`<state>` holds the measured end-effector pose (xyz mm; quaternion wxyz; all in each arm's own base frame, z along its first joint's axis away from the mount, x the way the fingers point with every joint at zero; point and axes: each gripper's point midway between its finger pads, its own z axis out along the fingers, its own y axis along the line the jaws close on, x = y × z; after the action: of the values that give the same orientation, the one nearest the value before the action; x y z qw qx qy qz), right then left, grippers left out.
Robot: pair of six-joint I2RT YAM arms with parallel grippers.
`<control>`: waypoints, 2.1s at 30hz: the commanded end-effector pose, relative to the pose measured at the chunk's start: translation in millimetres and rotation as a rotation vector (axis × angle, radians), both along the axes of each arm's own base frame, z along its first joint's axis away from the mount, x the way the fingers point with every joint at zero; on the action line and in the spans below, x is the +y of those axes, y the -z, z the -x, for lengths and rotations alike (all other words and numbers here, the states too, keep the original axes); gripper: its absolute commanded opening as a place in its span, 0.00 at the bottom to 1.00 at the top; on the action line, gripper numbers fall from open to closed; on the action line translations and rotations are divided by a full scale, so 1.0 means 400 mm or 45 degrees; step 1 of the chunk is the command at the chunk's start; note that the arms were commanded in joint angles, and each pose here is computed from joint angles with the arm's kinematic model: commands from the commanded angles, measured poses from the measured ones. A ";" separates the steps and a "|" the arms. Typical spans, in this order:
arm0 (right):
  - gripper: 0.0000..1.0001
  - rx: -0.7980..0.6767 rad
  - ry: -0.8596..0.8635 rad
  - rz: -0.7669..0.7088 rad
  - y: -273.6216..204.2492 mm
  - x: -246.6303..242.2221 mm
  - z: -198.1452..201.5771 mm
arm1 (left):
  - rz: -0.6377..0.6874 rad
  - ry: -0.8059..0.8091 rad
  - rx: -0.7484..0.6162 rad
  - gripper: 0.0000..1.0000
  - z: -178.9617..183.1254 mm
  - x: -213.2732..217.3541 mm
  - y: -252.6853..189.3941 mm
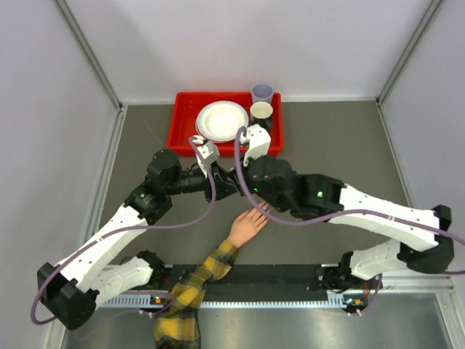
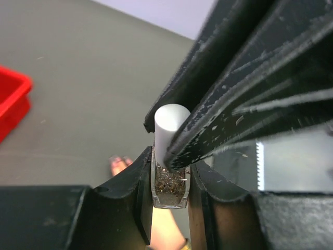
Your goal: Paint the nails
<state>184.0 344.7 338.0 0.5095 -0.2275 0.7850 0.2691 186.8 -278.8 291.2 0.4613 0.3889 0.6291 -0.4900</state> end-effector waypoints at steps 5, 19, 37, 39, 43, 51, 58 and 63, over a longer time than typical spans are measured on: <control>0.00 0.019 0.293 -0.093 -0.032 0.016 0.015 | 0.049 -0.329 -0.165 0.00 -0.113 0.049 -0.060; 0.55 -0.048 -0.570 -0.121 -0.144 -0.052 0.115 | 0.178 0.353 -0.062 0.00 0.084 -0.020 -0.089; 0.44 0.048 -0.952 -0.177 -0.126 -0.007 0.128 | 0.213 0.652 0.037 0.00 0.170 -0.016 -0.100; 0.39 0.039 -0.961 -0.181 -0.129 -0.003 0.127 | 0.211 0.657 0.043 0.00 0.172 -0.016 -0.099; 0.37 0.025 -0.967 -0.188 -0.134 -0.004 0.118 | 0.209 0.667 0.045 0.00 0.175 -0.017 -0.098; 0.01 0.051 -0.983 -0.189 -0.123 -0.004 0.114 | 0.210 0.633 0.039 0.00 0.167 -0.021 -0.099; 0.00 0.082 -0.512 -0.142 -0.054 -0.020 0.006 | 0.050 -0.072 -0.080 0.00 -0.052 -0.007 -0.053; 0.00 -0.002 0.192 0.026 0.035 -0.059 -0.085 | -0.006 -0.476 -0.136 0.00 -0.155 0.069 -0.048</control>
<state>185.5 340.9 341.9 0.4475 -0.3337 0.7424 0.3703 182.8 -286.7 297.5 0.4477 0.3885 0.6135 -0.5218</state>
